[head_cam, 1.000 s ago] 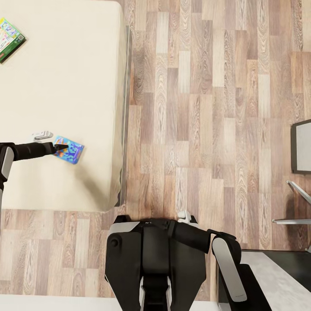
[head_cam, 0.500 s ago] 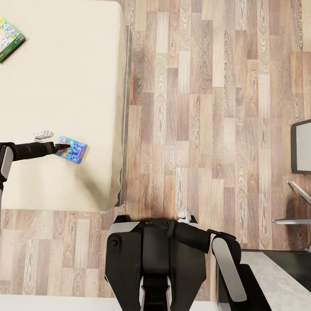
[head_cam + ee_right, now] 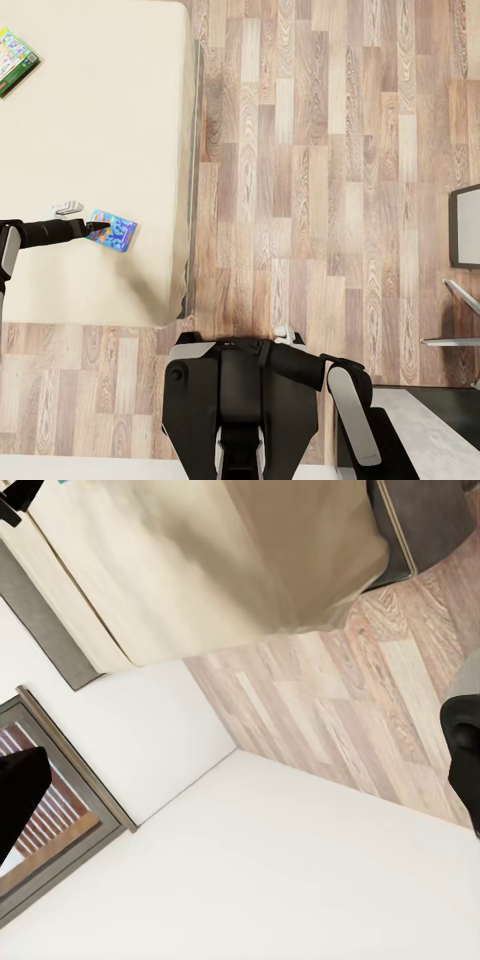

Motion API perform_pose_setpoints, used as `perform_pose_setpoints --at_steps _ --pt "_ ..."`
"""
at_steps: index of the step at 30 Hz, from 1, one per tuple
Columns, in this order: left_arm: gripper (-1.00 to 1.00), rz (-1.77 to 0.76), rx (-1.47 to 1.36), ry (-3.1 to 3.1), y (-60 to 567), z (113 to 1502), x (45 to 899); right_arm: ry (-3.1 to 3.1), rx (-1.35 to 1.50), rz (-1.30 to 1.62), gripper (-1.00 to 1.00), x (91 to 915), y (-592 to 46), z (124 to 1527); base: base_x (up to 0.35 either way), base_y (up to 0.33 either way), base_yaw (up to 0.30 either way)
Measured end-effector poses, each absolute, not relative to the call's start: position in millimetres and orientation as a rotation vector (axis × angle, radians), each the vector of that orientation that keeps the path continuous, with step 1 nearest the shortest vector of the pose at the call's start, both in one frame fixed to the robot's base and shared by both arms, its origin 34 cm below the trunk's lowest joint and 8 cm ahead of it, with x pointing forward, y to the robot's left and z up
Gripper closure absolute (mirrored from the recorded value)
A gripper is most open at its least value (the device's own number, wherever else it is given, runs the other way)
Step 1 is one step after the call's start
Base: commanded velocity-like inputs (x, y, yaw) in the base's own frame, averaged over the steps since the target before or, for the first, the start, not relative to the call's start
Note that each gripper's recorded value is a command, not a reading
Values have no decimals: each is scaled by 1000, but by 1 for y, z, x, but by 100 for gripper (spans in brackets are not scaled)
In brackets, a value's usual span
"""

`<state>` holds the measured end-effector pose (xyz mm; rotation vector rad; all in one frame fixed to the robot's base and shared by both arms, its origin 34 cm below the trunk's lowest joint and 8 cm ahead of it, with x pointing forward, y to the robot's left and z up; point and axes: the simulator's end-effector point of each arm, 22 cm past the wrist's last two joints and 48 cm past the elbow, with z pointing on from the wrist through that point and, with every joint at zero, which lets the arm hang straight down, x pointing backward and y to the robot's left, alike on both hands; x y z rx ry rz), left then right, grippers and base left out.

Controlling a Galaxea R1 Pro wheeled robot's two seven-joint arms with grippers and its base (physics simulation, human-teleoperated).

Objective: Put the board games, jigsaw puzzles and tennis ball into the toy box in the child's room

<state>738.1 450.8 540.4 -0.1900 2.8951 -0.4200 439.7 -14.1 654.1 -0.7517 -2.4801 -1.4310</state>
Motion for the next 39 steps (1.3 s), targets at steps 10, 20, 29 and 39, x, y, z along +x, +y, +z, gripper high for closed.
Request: perform_pose_setpoints --at_steps 10,20,29,39 --pt "-100 -448 -210 2902 447 541 736 -2480 -750 -1431 -100 440 -14 654 0 0 0" --pt "-100 -566 -201 2885 430 547 736 -2479 -751 -1432 -100 440 -14 654 0 0 0" --pt "-100 -578 -219 2894 428 547 734 -2479 -751 -1432 -100 440 -14 654 0 0 0" --pt "-100 -583 -227 2896 427 547 733 -2479 -751 -1433 -100 440 -14 654 0 0 0"
